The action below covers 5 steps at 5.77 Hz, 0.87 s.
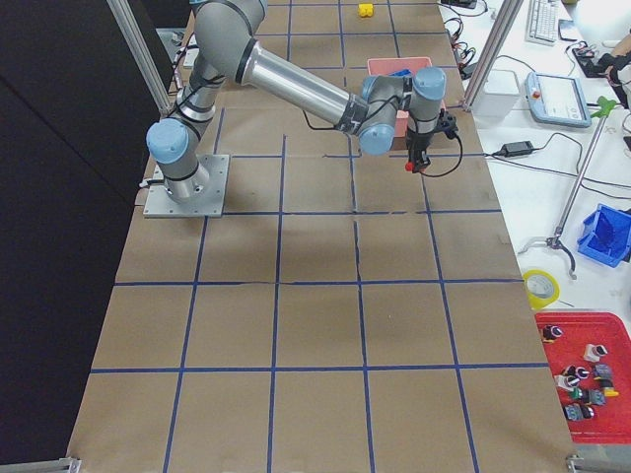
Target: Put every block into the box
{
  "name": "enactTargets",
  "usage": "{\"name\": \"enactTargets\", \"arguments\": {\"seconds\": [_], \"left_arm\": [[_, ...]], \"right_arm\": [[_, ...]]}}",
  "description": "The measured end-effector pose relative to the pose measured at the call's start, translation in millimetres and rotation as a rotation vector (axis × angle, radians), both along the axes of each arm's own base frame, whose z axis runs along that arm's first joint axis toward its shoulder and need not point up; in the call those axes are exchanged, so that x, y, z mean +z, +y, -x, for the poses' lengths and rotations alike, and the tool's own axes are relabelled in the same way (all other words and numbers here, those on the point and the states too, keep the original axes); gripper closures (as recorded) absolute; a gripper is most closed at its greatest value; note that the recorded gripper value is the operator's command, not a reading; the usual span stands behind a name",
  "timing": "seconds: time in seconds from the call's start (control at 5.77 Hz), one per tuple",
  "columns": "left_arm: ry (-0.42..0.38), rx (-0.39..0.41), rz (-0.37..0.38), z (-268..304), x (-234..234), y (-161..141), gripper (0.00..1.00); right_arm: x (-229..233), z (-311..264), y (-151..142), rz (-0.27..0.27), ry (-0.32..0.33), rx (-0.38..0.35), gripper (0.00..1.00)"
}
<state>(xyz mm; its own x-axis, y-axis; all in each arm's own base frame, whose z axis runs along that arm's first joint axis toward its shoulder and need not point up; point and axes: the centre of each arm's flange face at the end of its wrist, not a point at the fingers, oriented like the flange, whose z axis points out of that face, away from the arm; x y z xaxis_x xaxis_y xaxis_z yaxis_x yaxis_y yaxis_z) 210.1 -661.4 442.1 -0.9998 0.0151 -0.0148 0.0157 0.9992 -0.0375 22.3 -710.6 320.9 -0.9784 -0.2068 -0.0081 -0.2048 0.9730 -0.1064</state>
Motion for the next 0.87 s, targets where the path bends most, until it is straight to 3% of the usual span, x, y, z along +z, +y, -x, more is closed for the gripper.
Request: {"name": "enactTargets", "arguments": {"seconds": [0.35,0.52,0.69,0.87], "left_arm": [[0.006,-0.053,-0.014,-67,-80,-7,0.0],[0.001,-0.05,-0.004,-75,-124,-12,0.0],[-0.002,-0.031,0.006,-72,-159,-9,0.0],[-0.005,-0.006,0.017,-66,-192,-2,0.0]], "right_arm": [[35,-151,19,-0.015,-0.126,-0.157,0.95],[36,-208,23,0.018,-0.234,-0.214,0.94],[25,-239,15,0.073,-0.347,-0.202,0.81],[11,-256,6,0.116,-0.422,-0.172,0.01]]}}
